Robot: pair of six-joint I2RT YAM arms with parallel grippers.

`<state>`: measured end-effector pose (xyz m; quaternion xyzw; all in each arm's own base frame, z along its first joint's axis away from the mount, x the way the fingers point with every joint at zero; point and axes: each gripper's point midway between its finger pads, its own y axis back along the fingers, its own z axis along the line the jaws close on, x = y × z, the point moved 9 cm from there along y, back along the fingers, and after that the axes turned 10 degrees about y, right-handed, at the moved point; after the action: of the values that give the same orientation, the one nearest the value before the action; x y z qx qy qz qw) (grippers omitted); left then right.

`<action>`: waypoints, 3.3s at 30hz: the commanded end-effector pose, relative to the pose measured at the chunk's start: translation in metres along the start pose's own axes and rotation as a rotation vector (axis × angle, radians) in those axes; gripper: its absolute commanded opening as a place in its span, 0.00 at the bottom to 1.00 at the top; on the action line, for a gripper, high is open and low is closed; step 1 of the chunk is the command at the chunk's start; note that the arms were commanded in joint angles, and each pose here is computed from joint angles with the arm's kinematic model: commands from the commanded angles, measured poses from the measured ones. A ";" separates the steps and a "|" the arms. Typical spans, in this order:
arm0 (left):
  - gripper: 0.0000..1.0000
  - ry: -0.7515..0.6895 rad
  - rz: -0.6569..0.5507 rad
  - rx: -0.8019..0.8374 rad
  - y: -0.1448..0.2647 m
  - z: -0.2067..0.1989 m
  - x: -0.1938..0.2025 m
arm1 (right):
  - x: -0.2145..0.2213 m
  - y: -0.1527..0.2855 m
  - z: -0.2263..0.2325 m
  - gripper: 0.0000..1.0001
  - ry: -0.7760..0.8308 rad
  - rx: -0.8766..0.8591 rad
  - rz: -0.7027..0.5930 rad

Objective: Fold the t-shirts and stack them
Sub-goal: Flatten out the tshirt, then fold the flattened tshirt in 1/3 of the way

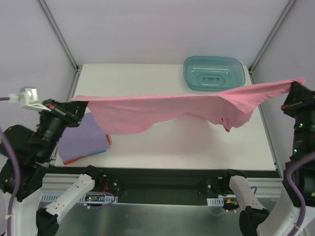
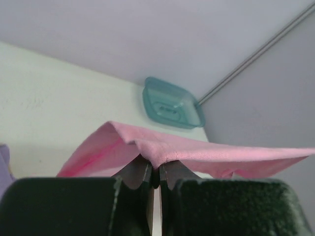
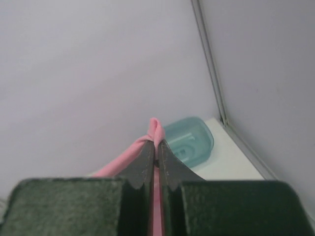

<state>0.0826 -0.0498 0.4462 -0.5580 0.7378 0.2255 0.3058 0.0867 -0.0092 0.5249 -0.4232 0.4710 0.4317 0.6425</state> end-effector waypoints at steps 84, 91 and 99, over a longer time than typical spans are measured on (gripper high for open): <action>0.00 -0.106 0.627 -0.753 -0.271 0.221 0.176 | 0.293 -0.118 -0.036 0.04 0.276 0.128 1.336; 0.00 -0.084 0.646 -0.769 -0.261 0.226 0.184 | 0.303 -0.096 -0.043 0.07 0.280 0.169 1.393; 0.18 -0.078 0.650 -0.810 -0.243 0.233 0.190 | 0.330 -0.067 -0.051 0.18 0.294 0.200 1.478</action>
<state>0.3354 -0.0984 0.1379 -0.3324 0.7269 0.6009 0.0063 0.2154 -0.0232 0.2088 -0.0097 0.7349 0.6604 0.1539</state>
